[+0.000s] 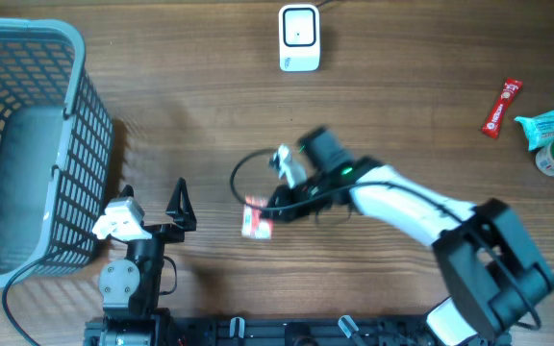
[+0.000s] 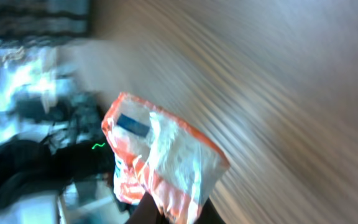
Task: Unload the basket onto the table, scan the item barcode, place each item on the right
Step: 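Lift the Kleenex pack and hold it under the scanner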
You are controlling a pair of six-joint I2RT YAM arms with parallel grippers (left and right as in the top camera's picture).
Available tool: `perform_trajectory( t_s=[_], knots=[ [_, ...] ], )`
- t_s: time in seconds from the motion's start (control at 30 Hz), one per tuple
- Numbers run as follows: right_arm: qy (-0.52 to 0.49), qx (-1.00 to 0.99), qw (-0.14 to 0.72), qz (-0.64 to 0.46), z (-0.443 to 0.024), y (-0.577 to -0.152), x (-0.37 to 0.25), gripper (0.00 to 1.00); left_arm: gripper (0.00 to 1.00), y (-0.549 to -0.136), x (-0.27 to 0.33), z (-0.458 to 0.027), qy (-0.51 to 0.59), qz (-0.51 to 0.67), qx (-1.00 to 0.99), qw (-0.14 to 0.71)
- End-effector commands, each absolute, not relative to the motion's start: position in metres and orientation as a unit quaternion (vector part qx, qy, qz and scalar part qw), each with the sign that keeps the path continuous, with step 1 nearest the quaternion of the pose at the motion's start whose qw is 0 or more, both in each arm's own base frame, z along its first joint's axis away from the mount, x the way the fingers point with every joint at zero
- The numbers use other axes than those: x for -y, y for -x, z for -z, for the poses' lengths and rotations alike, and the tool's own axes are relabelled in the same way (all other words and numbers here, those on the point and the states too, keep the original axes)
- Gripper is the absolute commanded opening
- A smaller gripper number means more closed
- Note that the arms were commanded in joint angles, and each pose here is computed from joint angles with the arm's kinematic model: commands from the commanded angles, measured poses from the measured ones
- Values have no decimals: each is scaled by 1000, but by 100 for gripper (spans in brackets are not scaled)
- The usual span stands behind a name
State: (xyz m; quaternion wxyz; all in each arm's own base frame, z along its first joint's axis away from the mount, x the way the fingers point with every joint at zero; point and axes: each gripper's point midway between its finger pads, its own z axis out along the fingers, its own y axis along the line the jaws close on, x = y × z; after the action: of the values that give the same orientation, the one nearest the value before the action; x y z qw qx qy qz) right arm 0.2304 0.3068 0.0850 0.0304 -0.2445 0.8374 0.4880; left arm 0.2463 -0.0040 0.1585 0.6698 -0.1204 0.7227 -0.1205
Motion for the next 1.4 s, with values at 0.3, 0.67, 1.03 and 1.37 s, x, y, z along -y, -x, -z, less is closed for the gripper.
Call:
perform_trajectory(
  t_s=[0.3, 0.67, 1.03, 1.37],
  knots=[
    [411, -602, 190, -657, -173, -246, -279, 4, 100, -246, 0, -158, 130, 117, -719, 672],
    [248, -859, 434, -114, -195, -469, -207, 4, 100, -246, 0, -158, 130, 117, -719, 672],
    [289, -813, 436, 254, -174, -604, -150, 4, 100, -246, 0, -158, 130, 117, -719, 672],
    [415, -738, 407, 342, -145, -613, -188, 4, 100, -246, 0, -158, 130, 117, -719, 672]
  ],
)
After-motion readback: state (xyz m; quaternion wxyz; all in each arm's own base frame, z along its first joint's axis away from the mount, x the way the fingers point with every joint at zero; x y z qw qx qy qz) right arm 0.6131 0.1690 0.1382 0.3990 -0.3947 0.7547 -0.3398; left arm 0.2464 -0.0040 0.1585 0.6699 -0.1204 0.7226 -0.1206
